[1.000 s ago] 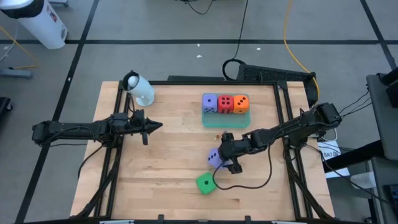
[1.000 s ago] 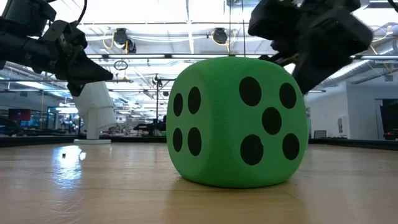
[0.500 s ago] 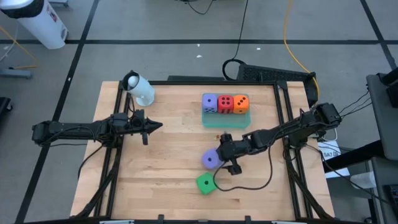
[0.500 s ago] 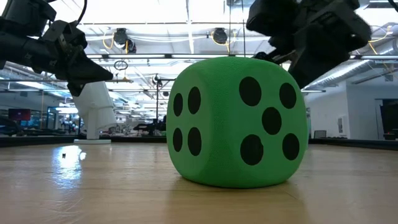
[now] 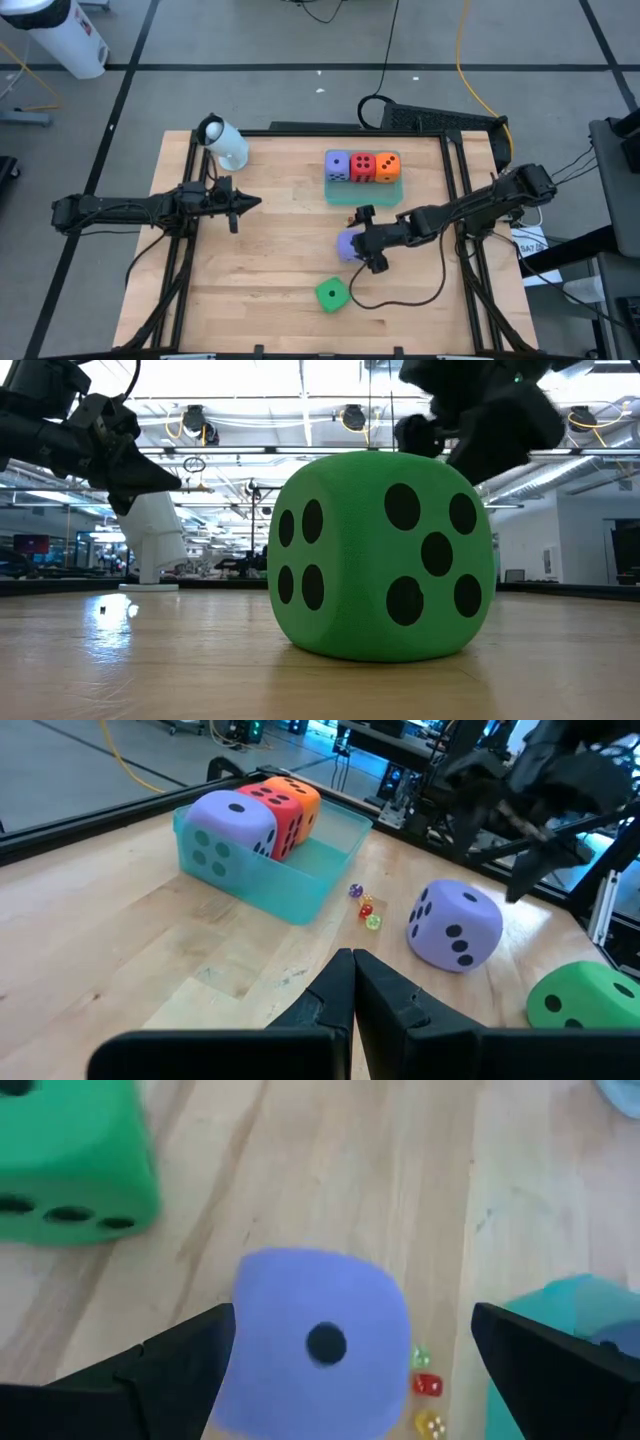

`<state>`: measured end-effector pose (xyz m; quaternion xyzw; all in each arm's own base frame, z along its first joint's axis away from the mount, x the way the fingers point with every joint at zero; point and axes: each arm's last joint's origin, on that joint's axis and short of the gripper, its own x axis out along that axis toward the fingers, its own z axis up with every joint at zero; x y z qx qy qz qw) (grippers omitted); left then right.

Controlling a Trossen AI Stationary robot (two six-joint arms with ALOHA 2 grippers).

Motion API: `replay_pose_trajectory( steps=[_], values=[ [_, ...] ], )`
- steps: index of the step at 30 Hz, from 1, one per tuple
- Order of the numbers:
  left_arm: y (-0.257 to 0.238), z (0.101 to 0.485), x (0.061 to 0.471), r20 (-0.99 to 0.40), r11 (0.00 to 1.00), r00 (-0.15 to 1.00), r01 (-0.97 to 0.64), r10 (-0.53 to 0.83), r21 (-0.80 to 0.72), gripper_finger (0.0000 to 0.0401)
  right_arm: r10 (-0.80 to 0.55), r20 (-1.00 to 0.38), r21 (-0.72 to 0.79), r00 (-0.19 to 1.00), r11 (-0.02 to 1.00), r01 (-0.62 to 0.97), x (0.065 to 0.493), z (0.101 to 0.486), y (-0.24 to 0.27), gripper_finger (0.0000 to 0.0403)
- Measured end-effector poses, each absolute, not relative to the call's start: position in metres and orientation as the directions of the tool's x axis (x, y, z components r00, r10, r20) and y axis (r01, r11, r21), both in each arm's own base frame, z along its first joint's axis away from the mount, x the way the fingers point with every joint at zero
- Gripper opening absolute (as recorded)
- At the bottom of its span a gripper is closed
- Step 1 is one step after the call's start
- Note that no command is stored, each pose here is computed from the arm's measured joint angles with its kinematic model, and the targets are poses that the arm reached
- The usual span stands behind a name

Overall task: Pick & Place Dice
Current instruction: Put the big violet dice into the transparent blue bin

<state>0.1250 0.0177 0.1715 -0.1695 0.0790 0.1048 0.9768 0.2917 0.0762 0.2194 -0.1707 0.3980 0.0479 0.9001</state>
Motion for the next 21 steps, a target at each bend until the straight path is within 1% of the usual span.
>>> replay_pose_trajectory(
  steps=[3,7,10,11,15,18,21],
  values=[
    [0.018,0.171,0.125,-0.2,0.92,0.964,-0.235,0.178,-0.313,0.0017,-0.022,-0.695,-0.253,0.719,0.943,-0.216,0.291,0.233,0.07,0.0396],
    [0.018,0.17,0.125,-0.204,0.92,0.963,-0.237,0.178,-0.313,0.0017,-0.05,-0.646,-0.199,0.762,0.974,-0.104,0.294,0.251,0.058,0.0396],
    [0.018,0.17,0.125,-0.204,0.92,0.963,-0.237,0.179,-0.313,0.0017,-0.054,-0.639,-0.139,0.767,0.989,-0.046,0.294,0.257,0.053,0.0397],
    [0.018,0.17,0.125,-0.204,0.92,0.963,-0.237,0.179,-0.313,0.0017,-0.051,-0.643,-0.136,0.765,0.99,-0.048,0.294,0.257,0.053,0.0397],
    [0.018,0.17,0.125,-0.204,0.922,0.962,-0.236,0.179,-0.306,0.0017,0.024,-0.697,-0.117,0.716,0.982,-0.146,0.292,0.25,0.055,0.0397],
    [0.018,0.17,0.125,-0.204,0.927,0.963,-0.234,0.178,-0.294,0.0017,0.065,-0.724,-0.071,0.687,0.983,-0.168,0.297,0.24,0.053,0.0398],
    [0.018,0.17,0.125,-0.204,0.927,0.962,-0.235,0.179,-0.294,0.0017,0.072,-0.734,-0.049,0.675,0.986,-0.159,0.302,0.233,0.054,0.0399]
  ],
)
